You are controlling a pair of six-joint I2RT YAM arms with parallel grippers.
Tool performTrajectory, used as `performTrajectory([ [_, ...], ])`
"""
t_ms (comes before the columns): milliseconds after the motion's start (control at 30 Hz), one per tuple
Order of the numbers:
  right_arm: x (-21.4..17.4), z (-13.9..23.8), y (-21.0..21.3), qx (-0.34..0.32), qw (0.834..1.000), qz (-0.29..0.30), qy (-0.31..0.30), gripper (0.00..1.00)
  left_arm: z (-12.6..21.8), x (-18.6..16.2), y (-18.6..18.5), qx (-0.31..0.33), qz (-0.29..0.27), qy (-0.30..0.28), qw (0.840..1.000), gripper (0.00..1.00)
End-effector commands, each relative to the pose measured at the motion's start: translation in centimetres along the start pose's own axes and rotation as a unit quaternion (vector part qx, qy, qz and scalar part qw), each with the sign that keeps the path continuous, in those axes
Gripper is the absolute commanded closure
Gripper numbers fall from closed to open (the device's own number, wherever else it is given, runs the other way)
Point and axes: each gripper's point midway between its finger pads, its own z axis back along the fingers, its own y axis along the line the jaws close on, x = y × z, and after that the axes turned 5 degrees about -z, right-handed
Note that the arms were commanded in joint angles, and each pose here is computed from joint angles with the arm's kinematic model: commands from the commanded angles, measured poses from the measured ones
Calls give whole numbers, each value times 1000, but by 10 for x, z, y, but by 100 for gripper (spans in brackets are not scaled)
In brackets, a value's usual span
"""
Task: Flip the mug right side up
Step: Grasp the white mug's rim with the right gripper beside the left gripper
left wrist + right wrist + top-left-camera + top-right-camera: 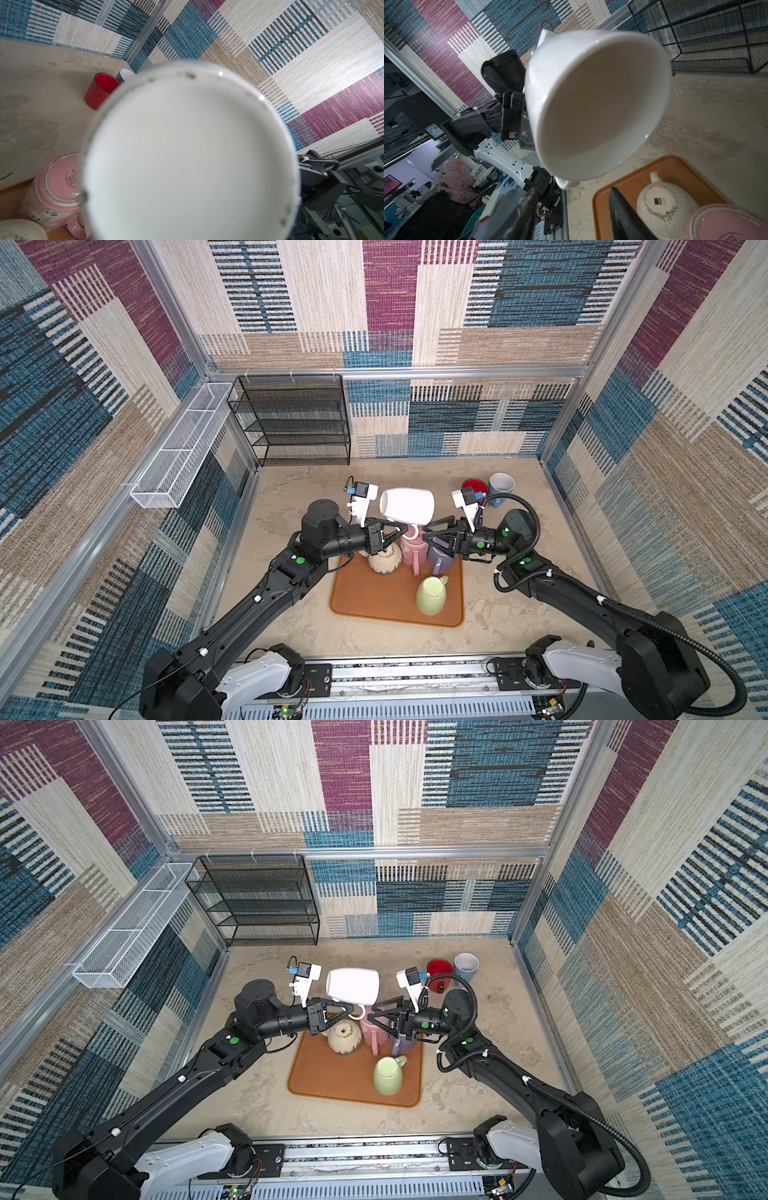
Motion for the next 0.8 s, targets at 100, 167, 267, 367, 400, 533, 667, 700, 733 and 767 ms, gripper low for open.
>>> performTrajectory([
  [100,20,-4,17,34,999,10,-19,49,-3,28,-27,-63,-35,-38,997,100],
  [167,25,-5,19,38,999,11,-22,55,-4,29,-27,-68,-35,-38,996,100],
  [267,29,-7,21,43,999,8,-22,65,-5,30,-29,-73,-37,-40,996,100],
  [367,30,-9,20,48,999,2,-22,66,-6,32,-29,-77,-39,-42,995,100],
  [400,31,-9,21,50,998,1,-23,66,-7,32,-29,-79,-40,-43,995,100],
  [533,33,-10,21,54,998,-2,-25,65,-10,31,-28,-86,-38,-41,995,100],
  [667,38,-11,21,54,998,-3,-32,67,-12,29,-27,-90,-42,-42,994,100],
  [700,38,-11,21,54,998,-4,-33,69,-12,28,-27,-92,-43,-43,994,100],
  [733,38,-11,21,53,998,-4,-34,71,-12,27,-26,-92,-43,-42,994,100],
  [767,40,-11,22,54,998,-3,-36,72,-13,26,-25,-93,-42,-42,994,100],
])
